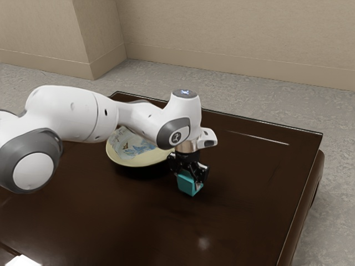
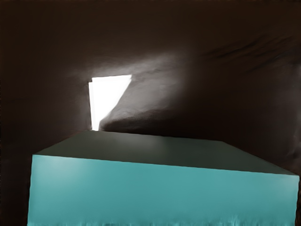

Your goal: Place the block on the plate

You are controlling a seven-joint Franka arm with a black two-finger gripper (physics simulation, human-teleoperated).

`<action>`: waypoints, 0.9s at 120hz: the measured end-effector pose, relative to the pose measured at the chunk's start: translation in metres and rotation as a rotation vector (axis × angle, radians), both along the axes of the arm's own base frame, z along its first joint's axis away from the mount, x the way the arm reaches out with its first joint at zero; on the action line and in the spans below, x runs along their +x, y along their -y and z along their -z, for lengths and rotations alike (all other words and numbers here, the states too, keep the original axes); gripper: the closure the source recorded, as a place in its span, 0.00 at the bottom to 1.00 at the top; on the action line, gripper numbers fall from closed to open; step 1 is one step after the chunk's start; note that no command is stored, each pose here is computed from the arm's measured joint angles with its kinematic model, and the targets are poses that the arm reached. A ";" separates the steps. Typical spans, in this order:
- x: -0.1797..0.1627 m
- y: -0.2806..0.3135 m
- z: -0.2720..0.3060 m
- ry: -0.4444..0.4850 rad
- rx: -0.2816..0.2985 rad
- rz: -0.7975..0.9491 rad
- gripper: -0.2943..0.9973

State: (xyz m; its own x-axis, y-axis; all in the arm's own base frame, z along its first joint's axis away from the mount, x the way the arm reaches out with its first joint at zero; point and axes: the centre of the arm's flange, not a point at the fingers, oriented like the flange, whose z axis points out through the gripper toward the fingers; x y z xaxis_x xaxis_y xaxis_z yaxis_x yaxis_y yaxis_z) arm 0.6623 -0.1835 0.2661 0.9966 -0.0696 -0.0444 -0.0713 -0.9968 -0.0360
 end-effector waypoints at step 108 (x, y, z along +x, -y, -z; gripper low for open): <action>0.068 -0.232 -0.087 0.189 0.056 -0.103 0.34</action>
State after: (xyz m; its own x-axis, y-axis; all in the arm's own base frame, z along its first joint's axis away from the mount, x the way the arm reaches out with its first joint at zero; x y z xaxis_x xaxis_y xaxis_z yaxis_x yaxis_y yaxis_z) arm 0.7299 0.0482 0.3530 0.9893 0.0298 0.1432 0.0437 -0.9946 -0.0946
